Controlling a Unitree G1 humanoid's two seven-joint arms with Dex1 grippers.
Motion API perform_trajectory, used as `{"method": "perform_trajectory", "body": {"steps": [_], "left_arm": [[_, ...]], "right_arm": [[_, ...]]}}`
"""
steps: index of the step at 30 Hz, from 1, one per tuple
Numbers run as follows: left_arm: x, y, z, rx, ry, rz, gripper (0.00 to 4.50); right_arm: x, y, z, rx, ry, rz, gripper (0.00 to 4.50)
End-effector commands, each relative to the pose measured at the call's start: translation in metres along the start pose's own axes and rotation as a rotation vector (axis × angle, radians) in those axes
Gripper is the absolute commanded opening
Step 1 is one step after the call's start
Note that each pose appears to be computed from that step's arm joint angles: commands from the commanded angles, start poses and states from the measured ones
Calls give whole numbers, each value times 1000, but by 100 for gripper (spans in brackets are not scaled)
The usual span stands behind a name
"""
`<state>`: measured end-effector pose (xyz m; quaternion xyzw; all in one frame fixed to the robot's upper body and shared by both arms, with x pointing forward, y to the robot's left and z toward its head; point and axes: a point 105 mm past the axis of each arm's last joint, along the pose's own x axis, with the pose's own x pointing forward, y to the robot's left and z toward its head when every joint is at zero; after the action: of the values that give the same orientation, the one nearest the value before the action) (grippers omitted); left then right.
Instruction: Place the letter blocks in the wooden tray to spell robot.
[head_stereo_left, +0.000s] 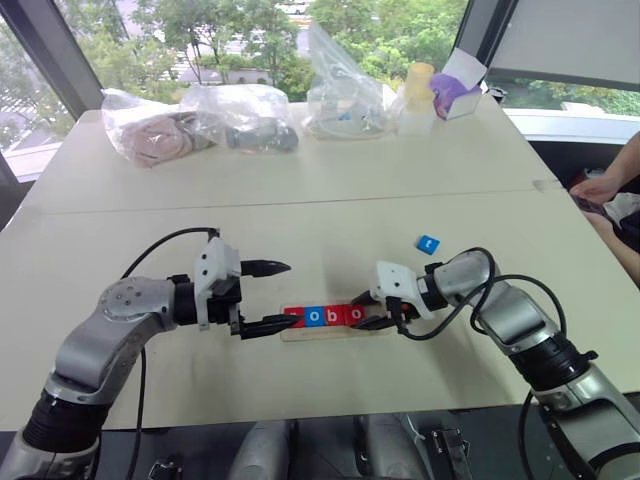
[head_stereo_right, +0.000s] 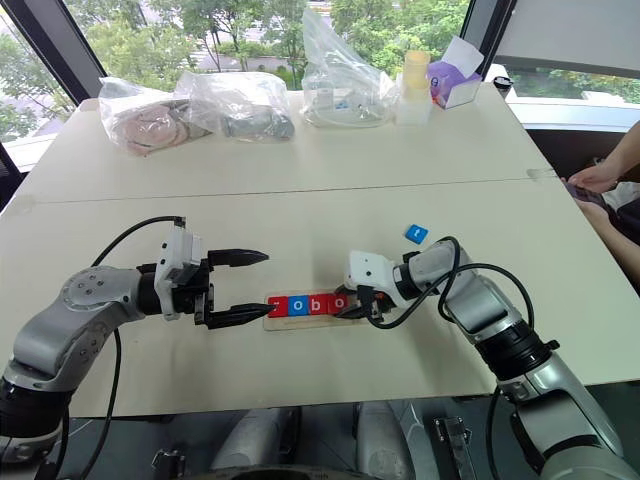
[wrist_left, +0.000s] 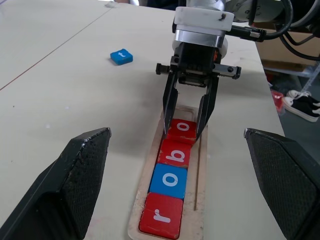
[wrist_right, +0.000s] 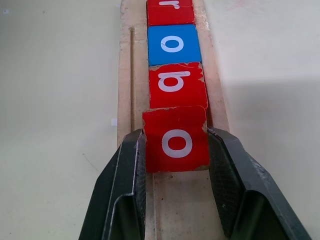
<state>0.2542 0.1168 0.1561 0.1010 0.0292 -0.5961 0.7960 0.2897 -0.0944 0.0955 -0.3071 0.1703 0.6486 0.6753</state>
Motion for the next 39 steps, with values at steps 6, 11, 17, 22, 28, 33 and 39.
{"method": "perform_trajectory", "body": {"steps": [6, 11, 17, 22, 28, 33, 39], "left_arm": [[-1, -1, 10, 36, -26, 6, 450], [-1, -1, 10, 37, -24, 4, 450], [0, -1, 10, 37, -25, -1, 450], [1, -1, 10, 38, -27, -4, 450], [0, -2, 10, 35, -29, -7, 450], [0, -3, 10, 29, -31, -14, 450], [3, -1, 10, 31, -34, -20, 450]], "right_arm": [[2, -2, 10, -46, -13, -5, 115], [0, -3, 5, -49, 8, -12, 360], [-6, -7, 5, -43, 9, -38, 447], [-22, -18, 15, -1, -46, -115, 447], [-68, -49, 31, 162, -172, -362, 447], [-99, -77, 9, 323, -132, -689, 447], [-121, -98, -28, 552, -41, -1073, 447]]}}
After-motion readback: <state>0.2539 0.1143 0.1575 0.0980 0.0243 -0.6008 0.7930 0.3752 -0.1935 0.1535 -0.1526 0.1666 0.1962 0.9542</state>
